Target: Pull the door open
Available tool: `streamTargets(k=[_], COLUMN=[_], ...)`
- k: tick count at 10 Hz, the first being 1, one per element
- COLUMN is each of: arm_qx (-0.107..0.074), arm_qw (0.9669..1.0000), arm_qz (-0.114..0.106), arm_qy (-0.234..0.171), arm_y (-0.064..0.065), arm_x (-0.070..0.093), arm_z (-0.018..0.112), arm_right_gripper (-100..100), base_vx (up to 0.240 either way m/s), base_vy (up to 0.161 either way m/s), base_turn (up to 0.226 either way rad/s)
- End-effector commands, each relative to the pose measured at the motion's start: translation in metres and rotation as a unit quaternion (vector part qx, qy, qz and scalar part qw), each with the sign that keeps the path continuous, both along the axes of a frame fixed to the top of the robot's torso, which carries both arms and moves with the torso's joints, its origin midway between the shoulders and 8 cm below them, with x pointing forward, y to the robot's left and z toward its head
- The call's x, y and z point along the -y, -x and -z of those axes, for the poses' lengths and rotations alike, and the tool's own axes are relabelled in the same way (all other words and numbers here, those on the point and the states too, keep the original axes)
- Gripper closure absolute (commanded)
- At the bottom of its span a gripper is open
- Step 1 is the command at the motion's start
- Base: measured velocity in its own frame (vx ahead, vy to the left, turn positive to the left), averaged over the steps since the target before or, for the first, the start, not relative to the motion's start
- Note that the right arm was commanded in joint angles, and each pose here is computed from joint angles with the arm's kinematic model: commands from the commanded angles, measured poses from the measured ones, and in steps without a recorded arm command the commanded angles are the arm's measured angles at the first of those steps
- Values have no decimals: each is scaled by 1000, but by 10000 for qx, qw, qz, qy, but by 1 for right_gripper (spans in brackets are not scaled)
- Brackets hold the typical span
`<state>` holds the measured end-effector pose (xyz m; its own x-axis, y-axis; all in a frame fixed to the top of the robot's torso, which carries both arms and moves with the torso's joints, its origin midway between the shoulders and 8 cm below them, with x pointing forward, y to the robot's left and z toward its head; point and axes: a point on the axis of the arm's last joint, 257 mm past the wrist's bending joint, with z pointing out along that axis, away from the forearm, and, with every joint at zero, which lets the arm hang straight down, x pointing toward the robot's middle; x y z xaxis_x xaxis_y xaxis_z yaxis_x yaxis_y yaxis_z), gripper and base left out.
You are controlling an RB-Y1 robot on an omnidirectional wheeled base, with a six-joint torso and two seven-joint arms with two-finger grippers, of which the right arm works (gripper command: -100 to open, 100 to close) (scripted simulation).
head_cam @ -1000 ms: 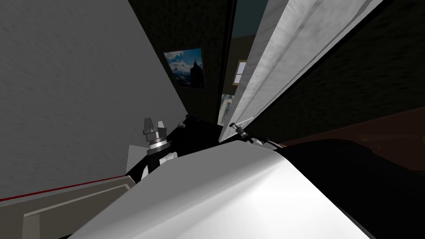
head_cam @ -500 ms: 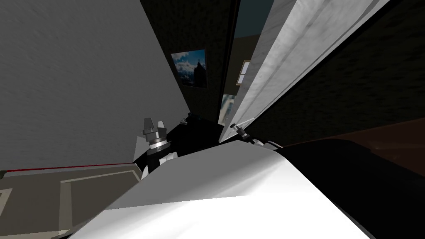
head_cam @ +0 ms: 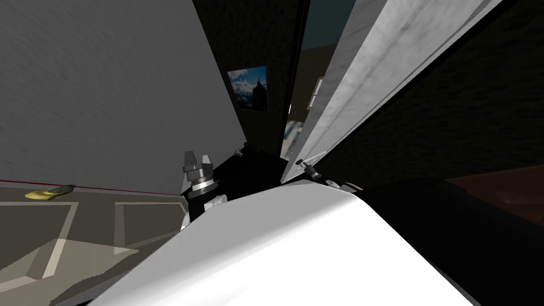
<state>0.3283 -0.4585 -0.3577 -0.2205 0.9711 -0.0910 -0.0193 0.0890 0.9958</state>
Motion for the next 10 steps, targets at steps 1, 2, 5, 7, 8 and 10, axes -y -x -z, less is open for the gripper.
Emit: streamTargets(k=[1,2,5,7,8,10], arm_qx=[1,2,10,14,17,3], arm_qw=[10000,10000,10000,10000,10000,10000], arm_qz=[24,24,27,29,29,40], arm_qy=[29,32,43,50,56,62], arm_y=[3,6,17,24,29,30], arm_x=[4,5,10,12,14,15], arm_z=[0,0,-1,-2,-3,-2], arm_right_gripper=[100,100,100,100,100,100], base_vx=[-62,-51,-139,-151,-140,-81], base_vy=[-41,-31,-74,-62,-51,-34], base_turn=[-10,59,168,128,108,20])
